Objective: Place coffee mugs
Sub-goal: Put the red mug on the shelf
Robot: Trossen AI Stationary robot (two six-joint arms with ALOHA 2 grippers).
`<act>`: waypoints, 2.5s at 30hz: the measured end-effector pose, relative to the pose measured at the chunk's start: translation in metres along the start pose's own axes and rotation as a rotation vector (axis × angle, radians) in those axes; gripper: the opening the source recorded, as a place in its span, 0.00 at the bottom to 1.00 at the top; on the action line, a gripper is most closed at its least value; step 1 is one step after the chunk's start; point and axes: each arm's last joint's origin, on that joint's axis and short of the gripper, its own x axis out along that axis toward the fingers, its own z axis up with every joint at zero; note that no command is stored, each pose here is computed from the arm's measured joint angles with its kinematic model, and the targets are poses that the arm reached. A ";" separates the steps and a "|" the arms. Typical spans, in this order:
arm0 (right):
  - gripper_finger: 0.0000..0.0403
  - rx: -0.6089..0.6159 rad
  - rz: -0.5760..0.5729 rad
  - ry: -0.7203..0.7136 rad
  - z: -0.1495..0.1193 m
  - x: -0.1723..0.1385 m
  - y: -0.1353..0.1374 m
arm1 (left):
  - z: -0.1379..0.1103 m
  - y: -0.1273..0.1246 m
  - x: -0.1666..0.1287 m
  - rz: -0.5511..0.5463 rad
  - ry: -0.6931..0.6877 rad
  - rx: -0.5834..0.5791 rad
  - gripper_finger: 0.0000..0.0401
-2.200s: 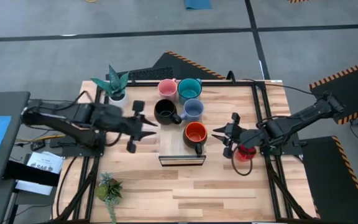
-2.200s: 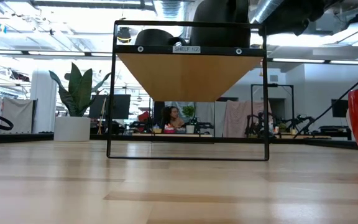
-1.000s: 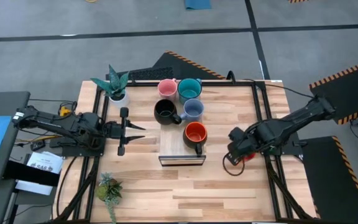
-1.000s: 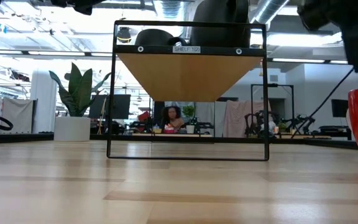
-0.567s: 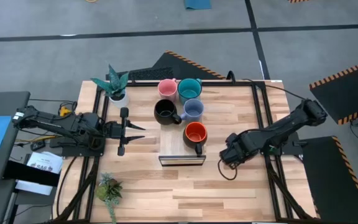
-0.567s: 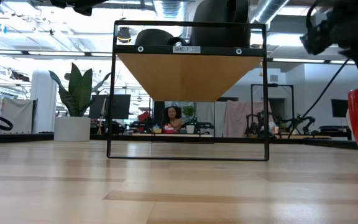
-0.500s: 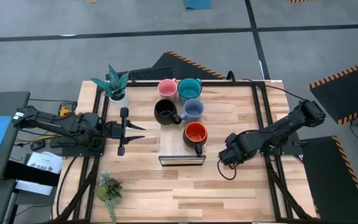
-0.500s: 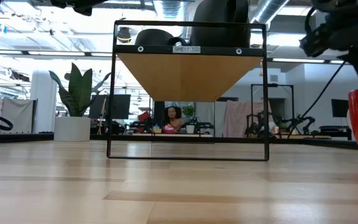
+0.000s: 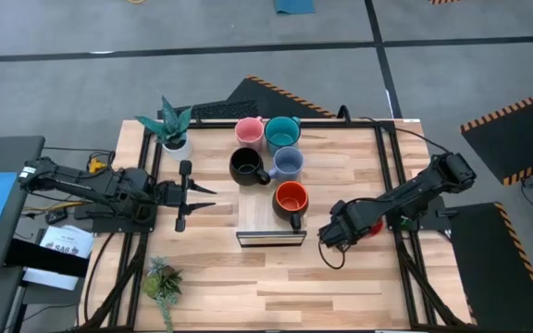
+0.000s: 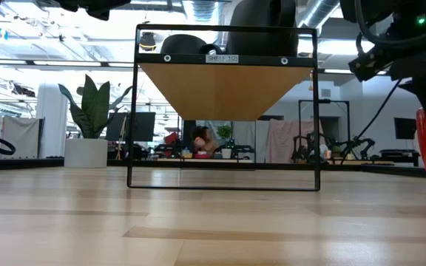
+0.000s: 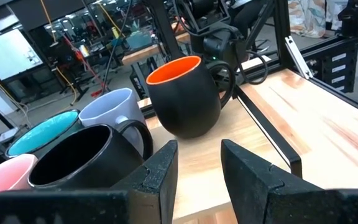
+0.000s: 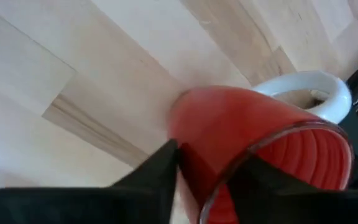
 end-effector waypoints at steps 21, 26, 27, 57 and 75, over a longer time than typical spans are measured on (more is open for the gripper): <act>0.10 -0.302 0.660 -0.410 -0.021 -0.194 -0.046 | 0.000 0.001 0.000 0.021 0.008 0.013 0.27; 0.10 -0.402 0.711 -0.680 -0.028 -0.246 -0.054 | 0.000 0.001 0.000 0.021 0.008 0.013 0.27; 0.10 -0.429 0.706 -0.726 -0.027 -0.253 -0.054 | 0.000 0.001 0.000 0.021 0.008 0.013 0.27; 0.10 -0.777 0.404 -0.761 0.098 -0.224 0.071 | 0.002 0.004 0.000 0.105 0.007 0.023 0.27; 0.10 -0.779 0.434 -0.766 0.117 -0.210 0.094 | 0.002 0.004 0.000 0.105 0.007 0.019 0.27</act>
